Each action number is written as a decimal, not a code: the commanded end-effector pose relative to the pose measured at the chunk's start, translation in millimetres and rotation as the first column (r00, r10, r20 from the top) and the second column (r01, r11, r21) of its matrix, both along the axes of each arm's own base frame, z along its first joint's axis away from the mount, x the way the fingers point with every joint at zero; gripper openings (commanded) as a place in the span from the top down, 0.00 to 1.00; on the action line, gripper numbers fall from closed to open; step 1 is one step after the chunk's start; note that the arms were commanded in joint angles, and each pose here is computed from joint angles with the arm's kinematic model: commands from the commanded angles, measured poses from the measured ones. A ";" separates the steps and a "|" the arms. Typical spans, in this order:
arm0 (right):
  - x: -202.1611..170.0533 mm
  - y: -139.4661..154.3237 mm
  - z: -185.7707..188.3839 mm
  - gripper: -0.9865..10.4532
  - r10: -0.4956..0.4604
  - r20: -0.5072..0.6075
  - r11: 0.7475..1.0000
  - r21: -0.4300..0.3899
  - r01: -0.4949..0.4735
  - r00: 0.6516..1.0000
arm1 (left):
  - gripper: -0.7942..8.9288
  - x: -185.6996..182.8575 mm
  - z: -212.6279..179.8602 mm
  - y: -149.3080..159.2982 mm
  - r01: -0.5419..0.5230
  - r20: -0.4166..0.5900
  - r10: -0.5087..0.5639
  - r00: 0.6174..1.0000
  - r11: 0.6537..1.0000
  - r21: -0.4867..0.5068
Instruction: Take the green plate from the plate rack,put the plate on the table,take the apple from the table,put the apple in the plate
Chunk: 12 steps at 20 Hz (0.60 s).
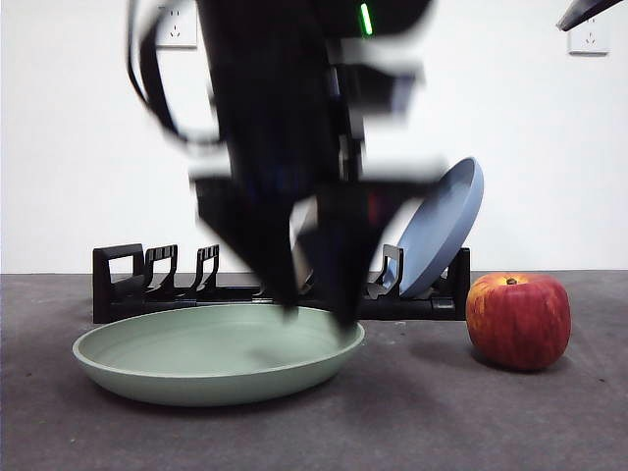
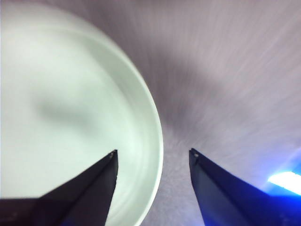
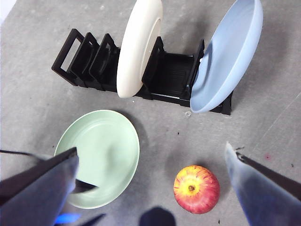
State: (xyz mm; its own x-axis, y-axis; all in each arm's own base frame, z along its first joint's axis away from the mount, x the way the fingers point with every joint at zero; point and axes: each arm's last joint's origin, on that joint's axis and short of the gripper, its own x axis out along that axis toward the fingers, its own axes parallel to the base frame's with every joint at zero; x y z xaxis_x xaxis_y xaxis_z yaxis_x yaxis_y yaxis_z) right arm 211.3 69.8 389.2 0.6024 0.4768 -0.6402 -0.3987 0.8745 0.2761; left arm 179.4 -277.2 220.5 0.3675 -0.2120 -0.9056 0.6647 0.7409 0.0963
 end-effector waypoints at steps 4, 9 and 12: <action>-1.6 -0.8 -2.0 0.39 0.002 -0.030 1.000 -0.025 -0.003 1.000 | 0.66 -39.9 115.5 62.1 0.036 0.211 0.041 0.977 0.936 -0.350; -17.5 -7.5 -8.4 0.39 -0.017 -0.103 0.989 -0.147 0.002 0.995 | 0.66 -90.2 180.6 138.4 0.202 0.336 0.013 0.942 0.777 -0.596; -40.4 -14.3 -0.6 0.39 -0.023 -0.083 0.989 -0.146 0.010 0.996 | 0.66 -115.3 193.0 177.8 0.261 0.374 -0.001 0.927 0.720 -0.643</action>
State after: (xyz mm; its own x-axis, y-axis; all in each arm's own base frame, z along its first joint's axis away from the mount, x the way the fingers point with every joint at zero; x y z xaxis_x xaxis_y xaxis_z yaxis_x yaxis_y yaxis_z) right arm 173.0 56.1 389.0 0.5457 0.3681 -0.7528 -0.3574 0.9148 0.1882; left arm 65.3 -101.9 413.7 0.5306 -0.7800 -0.3316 0.7766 0.6042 -0.1784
